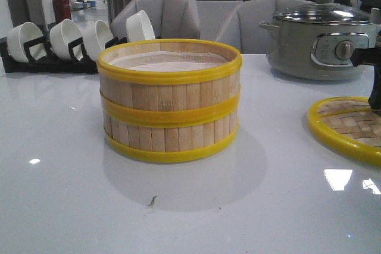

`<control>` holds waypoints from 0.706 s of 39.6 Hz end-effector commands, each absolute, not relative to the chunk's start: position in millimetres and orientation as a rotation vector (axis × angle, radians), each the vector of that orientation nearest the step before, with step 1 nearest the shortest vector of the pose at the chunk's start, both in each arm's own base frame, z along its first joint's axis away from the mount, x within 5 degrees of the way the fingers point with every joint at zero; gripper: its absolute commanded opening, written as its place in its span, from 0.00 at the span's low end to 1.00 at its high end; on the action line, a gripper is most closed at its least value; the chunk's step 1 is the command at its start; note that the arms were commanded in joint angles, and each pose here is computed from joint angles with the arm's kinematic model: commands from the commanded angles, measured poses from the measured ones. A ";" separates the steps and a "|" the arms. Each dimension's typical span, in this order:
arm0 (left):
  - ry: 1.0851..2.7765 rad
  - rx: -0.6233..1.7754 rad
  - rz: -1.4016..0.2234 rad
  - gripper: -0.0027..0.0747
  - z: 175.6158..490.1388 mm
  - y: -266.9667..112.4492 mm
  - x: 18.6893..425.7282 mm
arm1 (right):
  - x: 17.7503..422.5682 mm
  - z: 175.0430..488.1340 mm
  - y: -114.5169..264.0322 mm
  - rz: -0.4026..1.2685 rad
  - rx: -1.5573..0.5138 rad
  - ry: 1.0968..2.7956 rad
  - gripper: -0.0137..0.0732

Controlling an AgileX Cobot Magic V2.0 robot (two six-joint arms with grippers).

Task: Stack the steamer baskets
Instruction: 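Lower the right gripper onto the woven lid's center knob and grasp it, then lift the woven lid with the right gripper and carry it toward the stack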

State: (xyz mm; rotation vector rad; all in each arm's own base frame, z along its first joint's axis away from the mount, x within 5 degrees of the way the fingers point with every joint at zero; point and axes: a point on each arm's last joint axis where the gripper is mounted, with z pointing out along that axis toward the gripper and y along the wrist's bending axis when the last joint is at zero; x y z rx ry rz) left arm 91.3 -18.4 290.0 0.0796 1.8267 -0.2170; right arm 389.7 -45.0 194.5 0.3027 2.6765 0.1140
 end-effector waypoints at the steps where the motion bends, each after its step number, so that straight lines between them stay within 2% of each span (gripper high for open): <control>1: 1.726 0.076 -0.240 0.15 306.0 -19.5 92.5 | 393.9 226.7 -47.7 0.107 0.298 2.549 0.55; 6: 1.726 0.076 -0.240 0.15 306.0 -19.5 92.5 | 394.1 226.8 -47.8 0.107 0.298 2.547 0.53; 14: 1.726 0.076 -0.240 0.15 306.0 -19.5 92.5 | 394.8 226.8 -42.4 0.112 0.281 2.548 0.18; 16: 1.726 0.076 -0.240 0.15 306.0 -19.5 92.5 | 395.2 226.8 -38.5 0.116 0.268 2.550 0.21; 22: 1.726 0.076 -0.240 0.15 306.0 -19.5 92.5 | 395.1 229.1 -26.1 0.128 0.228 2.554 0.21; 28: 1.726 0.076 -0.240 0.15 306.0 -19.5 92.5 | 391.8 247.3 -11.0 0.143 0.173 2.515 0.21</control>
